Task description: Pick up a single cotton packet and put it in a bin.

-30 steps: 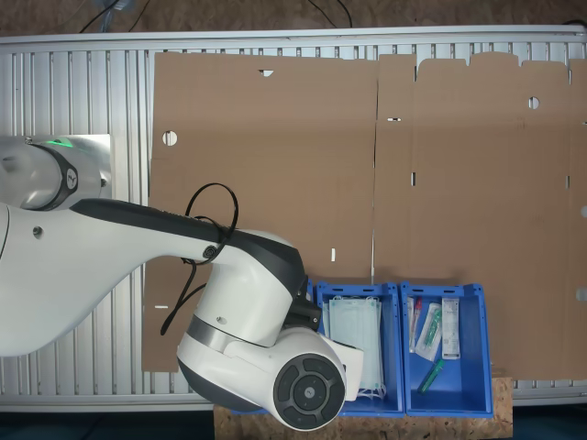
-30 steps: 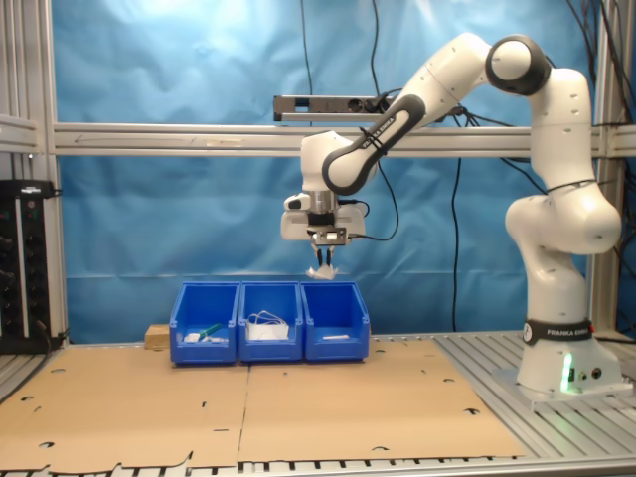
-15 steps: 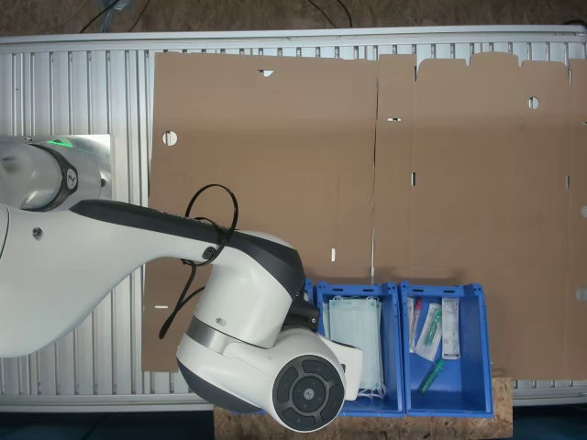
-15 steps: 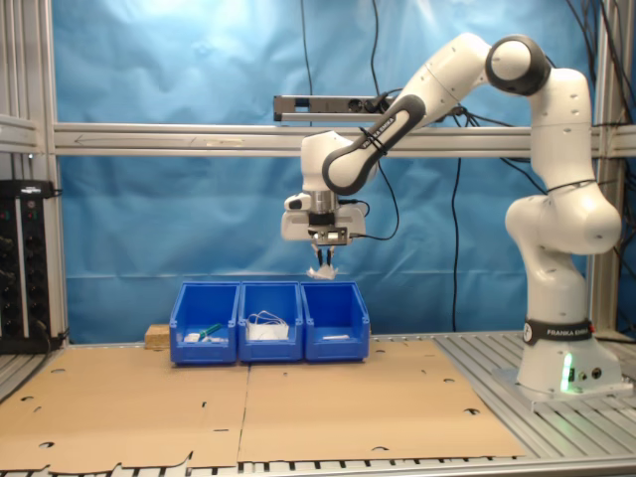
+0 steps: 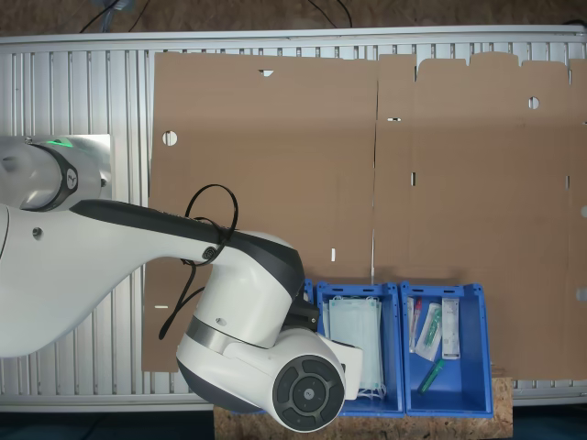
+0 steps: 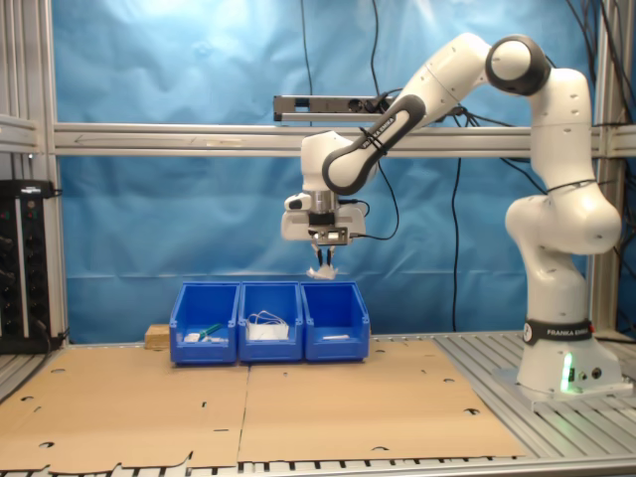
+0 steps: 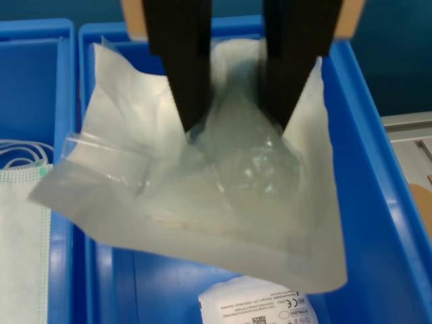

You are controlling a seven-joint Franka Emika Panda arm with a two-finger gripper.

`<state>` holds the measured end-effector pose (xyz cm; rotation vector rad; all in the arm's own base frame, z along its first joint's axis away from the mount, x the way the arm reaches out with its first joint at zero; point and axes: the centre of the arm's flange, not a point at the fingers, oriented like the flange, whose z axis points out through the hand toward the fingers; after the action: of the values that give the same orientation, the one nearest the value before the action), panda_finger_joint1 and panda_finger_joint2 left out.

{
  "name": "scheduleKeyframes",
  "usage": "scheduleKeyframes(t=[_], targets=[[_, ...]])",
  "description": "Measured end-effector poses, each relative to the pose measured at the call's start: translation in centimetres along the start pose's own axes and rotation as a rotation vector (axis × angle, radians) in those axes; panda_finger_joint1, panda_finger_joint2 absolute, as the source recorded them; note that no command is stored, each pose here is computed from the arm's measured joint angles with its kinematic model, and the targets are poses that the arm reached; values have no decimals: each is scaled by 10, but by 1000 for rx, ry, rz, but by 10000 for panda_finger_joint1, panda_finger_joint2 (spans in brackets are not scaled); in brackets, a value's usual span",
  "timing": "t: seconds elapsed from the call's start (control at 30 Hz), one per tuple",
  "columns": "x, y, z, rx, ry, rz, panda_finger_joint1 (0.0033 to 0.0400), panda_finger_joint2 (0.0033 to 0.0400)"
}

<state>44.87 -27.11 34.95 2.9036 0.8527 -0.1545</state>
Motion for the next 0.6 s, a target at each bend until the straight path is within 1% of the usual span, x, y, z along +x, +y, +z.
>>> scheduleKeyframes(t=[0.43,0.47,0.6], targets=[[0,0,0,0,0,-11,52,52],[0,0,0,0,0,-11,212,212],[0,0,0,0,0,-12,212,212]])
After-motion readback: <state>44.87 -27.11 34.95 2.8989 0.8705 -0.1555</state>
